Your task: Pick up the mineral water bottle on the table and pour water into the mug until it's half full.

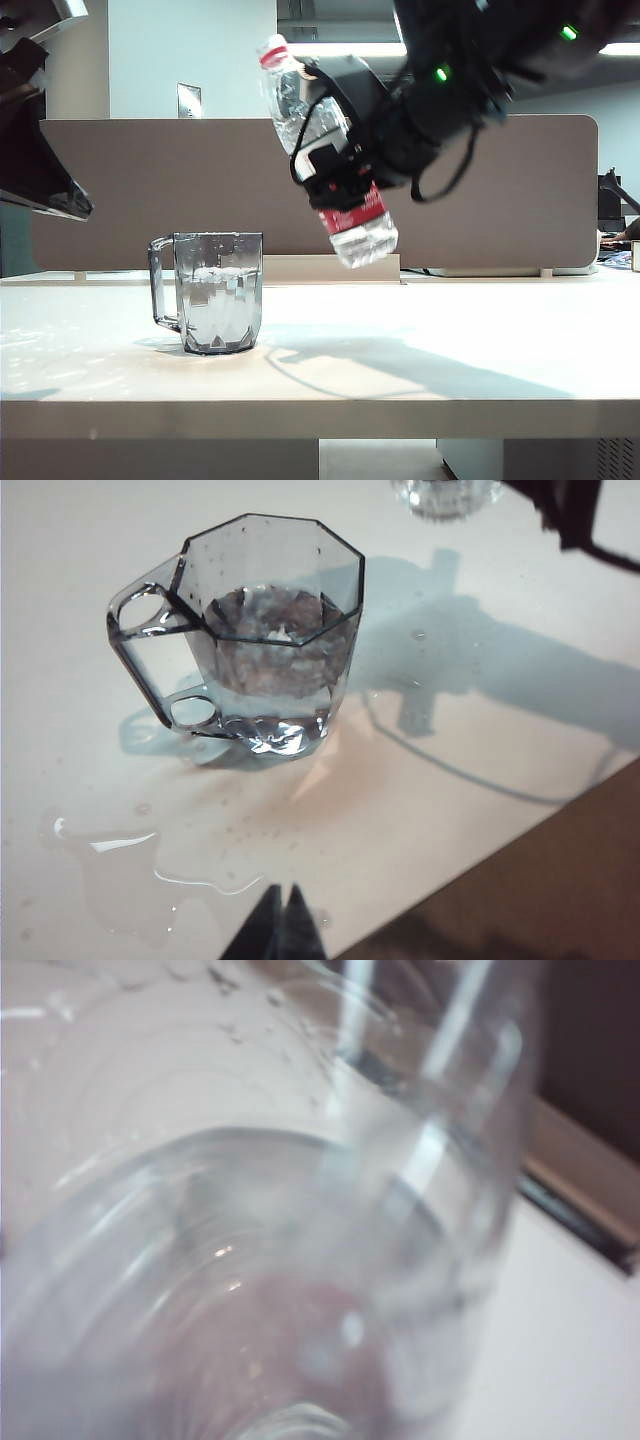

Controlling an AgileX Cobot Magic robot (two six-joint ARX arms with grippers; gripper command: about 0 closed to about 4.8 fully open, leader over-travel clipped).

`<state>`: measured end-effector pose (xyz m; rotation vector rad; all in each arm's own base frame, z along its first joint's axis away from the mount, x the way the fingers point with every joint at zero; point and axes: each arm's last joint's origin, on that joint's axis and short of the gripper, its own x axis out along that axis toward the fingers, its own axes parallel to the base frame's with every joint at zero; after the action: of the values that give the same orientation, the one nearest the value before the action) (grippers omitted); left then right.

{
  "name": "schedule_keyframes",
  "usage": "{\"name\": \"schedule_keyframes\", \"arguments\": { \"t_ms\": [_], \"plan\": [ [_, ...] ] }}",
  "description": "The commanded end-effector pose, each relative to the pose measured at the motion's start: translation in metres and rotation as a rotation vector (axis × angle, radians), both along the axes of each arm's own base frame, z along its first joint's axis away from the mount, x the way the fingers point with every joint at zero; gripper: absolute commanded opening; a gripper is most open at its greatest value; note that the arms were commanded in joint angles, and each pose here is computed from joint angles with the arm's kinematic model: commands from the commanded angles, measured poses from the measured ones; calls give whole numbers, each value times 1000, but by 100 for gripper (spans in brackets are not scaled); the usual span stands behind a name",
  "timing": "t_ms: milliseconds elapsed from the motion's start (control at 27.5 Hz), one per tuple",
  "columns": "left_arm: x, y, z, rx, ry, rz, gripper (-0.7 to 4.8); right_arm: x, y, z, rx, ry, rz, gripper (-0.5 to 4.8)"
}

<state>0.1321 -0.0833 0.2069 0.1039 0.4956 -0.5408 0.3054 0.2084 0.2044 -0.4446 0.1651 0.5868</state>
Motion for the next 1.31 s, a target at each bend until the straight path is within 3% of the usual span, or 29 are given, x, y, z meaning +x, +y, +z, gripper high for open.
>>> {"name": "schedule_keyframes", "arguments": {
  "t_ms": [36,218,290,1089,1198,1307],
  "plan": [
    [1,0,2,-10,-14,-3,-1,-9,-5,-5,252,-41,-20,234],
    [1,0,2,-10,-14,-3,-1,-21,-14,-36,448,-9,-46,234],
    [1,0,2,-10,-13,-3,-1,-22,-14,-47,468,5,-48,233],
    [1,0,2,-10,-14,-3,-1,-19,-9,-102,457,78,-36,234],
    [1,0,2,-10,-13,-3,-1,-19,-9,-103,451,86,-38,308],
    [1,0,2,-10,-14,-3,-1,-19,-9,-104,448,90,-39,337]
  ]
}}
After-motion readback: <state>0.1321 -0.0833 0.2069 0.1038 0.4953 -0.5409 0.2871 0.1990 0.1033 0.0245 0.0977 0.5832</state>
